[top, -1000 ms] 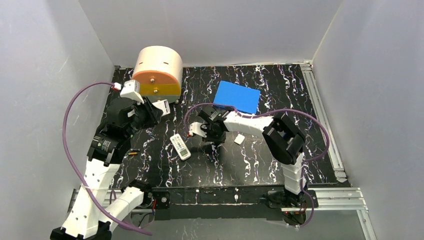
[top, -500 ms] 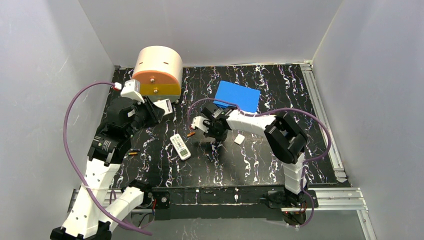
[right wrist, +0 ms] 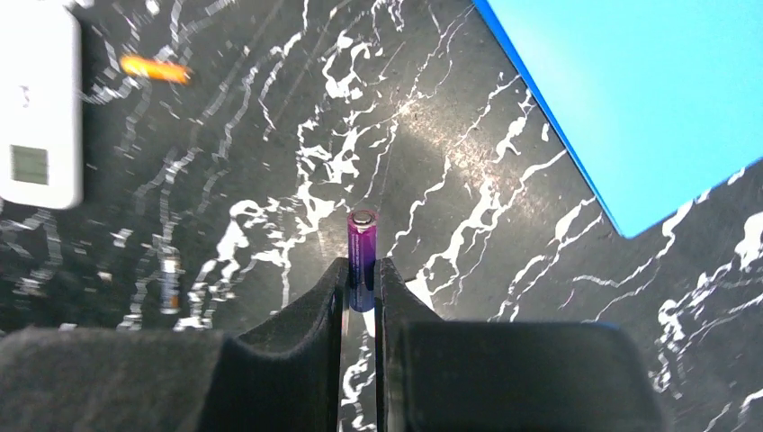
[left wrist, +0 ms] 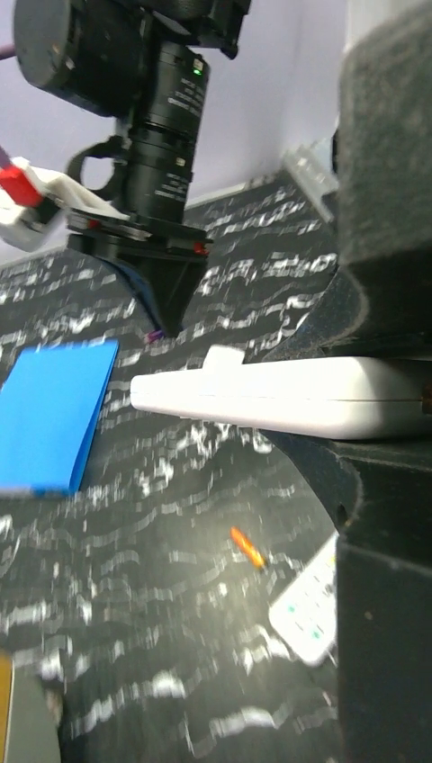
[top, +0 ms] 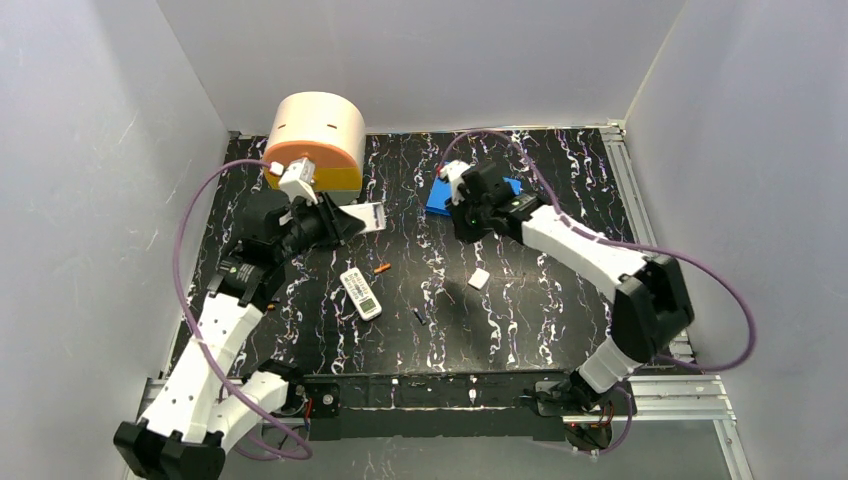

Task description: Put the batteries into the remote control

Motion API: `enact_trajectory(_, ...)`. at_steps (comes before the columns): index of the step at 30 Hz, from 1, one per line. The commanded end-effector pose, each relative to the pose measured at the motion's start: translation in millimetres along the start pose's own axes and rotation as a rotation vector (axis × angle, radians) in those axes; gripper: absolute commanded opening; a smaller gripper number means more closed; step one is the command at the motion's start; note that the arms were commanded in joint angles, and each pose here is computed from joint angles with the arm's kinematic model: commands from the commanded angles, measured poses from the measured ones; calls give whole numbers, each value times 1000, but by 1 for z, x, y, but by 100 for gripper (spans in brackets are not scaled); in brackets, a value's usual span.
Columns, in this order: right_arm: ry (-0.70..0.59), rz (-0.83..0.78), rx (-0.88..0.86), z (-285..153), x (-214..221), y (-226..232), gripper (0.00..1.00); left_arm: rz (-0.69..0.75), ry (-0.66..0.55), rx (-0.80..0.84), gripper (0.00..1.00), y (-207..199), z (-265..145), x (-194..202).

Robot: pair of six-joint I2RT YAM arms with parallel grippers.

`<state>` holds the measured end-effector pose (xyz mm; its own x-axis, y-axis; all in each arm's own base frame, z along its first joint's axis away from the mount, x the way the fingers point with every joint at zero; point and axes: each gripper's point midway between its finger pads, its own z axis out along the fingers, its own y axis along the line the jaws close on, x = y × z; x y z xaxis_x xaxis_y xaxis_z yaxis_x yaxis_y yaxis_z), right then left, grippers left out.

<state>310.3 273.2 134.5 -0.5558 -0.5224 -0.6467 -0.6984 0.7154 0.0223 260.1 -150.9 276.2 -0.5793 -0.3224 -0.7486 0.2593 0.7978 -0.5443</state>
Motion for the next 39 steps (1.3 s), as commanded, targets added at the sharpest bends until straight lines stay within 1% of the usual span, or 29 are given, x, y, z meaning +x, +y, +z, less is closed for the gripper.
enact_trajectory(1, -102, 289, -22, -48, -30, 3, 1, -3, 2, 330, 0, -55, 11, -9)
enact_trajectory(5, -181, 470, -112, -89, -55, 12, 1, -116, -2, 423, 0, -65, 28, -8)
enact_trajectory(9, -214, 611, -177, -126, -76, 15, 1, -225, -1, 483, 0, -67, 40, -2)
enact_trajectory(13, -184, 700, -380, -142, -90, 46, 1, -343, 26, 527, 0, -68, 45, 8)
enact_trajectory(16, -168, 758, -471, -148, -96, 60, 1, -388, 33, 552, 0, -70, 46, 10)
enact_trajectory(19, -184, 778, -515, -150, -105, 66, 1, -424, 39, 566, 0, -69, 48, 13)
enact_trajectory(23, -186, 773, -511, -146, -111, 66, 1, -461, 55, 584, 0, -68, 49, 17)
enact_trajectory(31, -156, 721, -494, -133, -116, 75, 1, -463, 91, 600, 0, -71, 48, 21)
enact_trajectory(36, -174, 697, -471, -130, -119, 74, 1, -428, 140, 641, 0, -78, 45, 25)
enact_trajectory(39, -153, 688, -451, -125, -115, 73, 1, -425, 141, 646, 0, -79, 44, 24)
